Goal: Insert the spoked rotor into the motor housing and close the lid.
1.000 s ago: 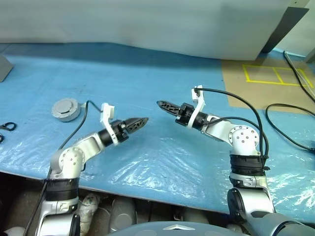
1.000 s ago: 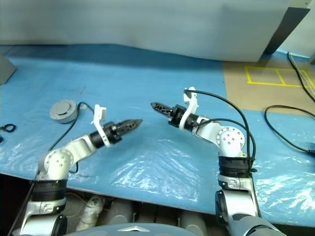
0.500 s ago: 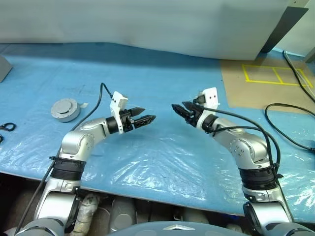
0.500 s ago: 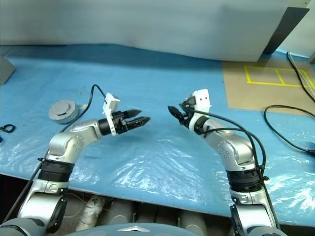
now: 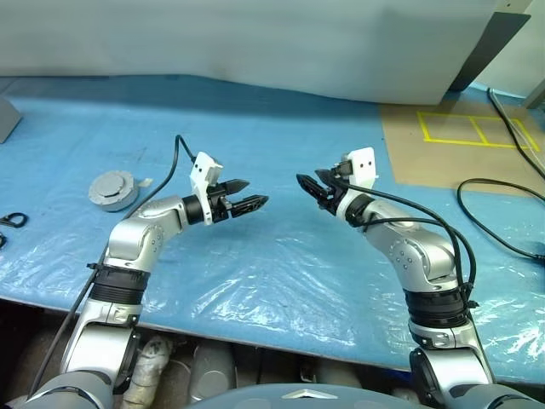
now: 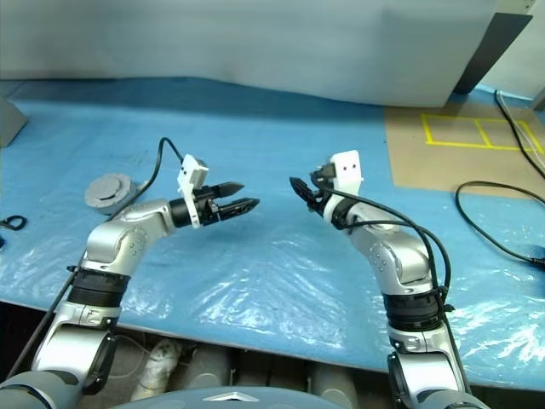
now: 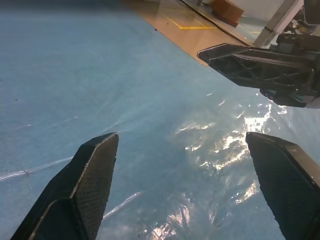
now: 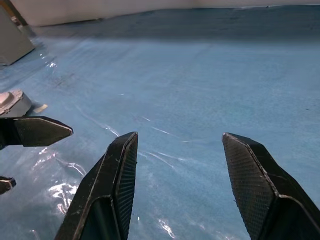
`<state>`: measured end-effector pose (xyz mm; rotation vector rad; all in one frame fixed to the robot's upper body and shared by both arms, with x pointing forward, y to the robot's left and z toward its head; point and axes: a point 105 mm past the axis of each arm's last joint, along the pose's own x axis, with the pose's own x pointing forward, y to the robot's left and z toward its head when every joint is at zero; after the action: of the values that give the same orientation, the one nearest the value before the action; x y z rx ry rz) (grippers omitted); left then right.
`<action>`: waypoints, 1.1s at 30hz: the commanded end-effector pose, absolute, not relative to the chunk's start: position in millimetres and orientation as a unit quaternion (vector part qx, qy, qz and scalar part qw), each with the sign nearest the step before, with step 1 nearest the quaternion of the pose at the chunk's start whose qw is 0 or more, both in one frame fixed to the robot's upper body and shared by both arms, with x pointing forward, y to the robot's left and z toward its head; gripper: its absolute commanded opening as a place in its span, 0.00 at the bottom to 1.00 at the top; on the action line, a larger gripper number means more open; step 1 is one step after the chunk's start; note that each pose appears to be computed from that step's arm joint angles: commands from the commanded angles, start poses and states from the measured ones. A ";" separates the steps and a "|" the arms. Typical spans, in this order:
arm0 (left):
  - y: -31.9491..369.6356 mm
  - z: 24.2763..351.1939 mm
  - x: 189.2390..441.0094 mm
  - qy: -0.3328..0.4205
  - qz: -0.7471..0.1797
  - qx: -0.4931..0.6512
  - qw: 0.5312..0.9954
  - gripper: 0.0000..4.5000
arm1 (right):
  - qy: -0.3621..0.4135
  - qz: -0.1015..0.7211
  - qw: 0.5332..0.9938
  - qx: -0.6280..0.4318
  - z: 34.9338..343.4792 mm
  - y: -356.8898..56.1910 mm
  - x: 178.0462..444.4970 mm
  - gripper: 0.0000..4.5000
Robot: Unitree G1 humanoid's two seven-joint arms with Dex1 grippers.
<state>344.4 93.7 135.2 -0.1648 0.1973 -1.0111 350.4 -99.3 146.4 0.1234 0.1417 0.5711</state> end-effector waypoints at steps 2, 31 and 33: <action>100.1 146.5 341.5 0.072 -0.482 -0.075 0.870 0.95 | 0.041 0.295 0.953 0.055 161.4 -90.5 351.8 0.63; 167.7 152.7 344.7 -0.050 -0.181 -0.054 0.981 0.95 | -0.043 0.008 0.993 -0.109 141.1 -142.1 347.8 0.63; 172.6 145.5 340.0 -0.044 -0.156 -0.050 0.986 0.95 | -0.034 -0.013 0.993 -0.113 135.7 -150.6 342.9 0.63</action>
<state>344.1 169.0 130.1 -0.1279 -0.0207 -0.3496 347.6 -144.1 118.9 -0.2219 -0.0014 0.0191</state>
